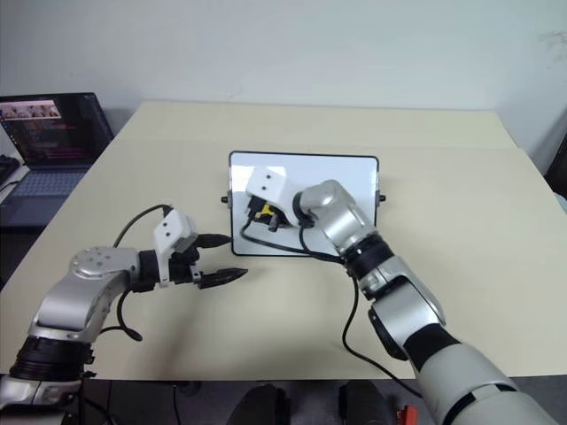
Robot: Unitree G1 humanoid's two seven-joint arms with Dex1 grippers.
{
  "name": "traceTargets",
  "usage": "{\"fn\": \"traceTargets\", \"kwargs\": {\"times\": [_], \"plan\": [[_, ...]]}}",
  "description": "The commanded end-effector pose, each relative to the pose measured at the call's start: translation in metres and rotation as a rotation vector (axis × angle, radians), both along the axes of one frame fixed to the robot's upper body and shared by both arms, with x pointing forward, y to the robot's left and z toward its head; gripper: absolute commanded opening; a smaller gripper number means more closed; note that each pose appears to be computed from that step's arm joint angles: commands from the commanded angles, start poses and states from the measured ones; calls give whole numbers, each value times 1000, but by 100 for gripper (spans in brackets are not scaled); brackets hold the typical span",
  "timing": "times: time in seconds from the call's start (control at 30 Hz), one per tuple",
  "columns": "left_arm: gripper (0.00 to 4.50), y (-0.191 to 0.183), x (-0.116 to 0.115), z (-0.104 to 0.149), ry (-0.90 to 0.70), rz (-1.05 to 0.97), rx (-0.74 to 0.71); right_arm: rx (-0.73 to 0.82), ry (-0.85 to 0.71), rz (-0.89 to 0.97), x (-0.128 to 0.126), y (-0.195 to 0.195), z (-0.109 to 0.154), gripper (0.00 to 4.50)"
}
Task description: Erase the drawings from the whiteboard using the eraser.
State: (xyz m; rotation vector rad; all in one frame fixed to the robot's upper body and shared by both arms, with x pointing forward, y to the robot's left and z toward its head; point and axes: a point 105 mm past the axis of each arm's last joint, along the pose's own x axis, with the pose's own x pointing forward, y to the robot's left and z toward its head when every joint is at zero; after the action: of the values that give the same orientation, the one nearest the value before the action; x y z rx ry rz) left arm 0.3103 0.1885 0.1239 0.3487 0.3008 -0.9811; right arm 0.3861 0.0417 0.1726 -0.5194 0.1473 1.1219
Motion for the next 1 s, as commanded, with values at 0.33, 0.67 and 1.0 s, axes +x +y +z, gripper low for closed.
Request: {"fn": "traceTargets", "kwargs": {"times": [0.33, 0.67, 1.0], "plan": [[450, -18, -1, 29, -87, -86, -18, 194, -49, -258, -82, -119, 39, 117], [450, -25, 13, 34, -87, -106, -9, 70, -1, -428, -110, -146, -5, 117], [450, -16, 25, 28, -67, -72, 8, 58, -110, -336, -90, -103, 10, 117]]}}
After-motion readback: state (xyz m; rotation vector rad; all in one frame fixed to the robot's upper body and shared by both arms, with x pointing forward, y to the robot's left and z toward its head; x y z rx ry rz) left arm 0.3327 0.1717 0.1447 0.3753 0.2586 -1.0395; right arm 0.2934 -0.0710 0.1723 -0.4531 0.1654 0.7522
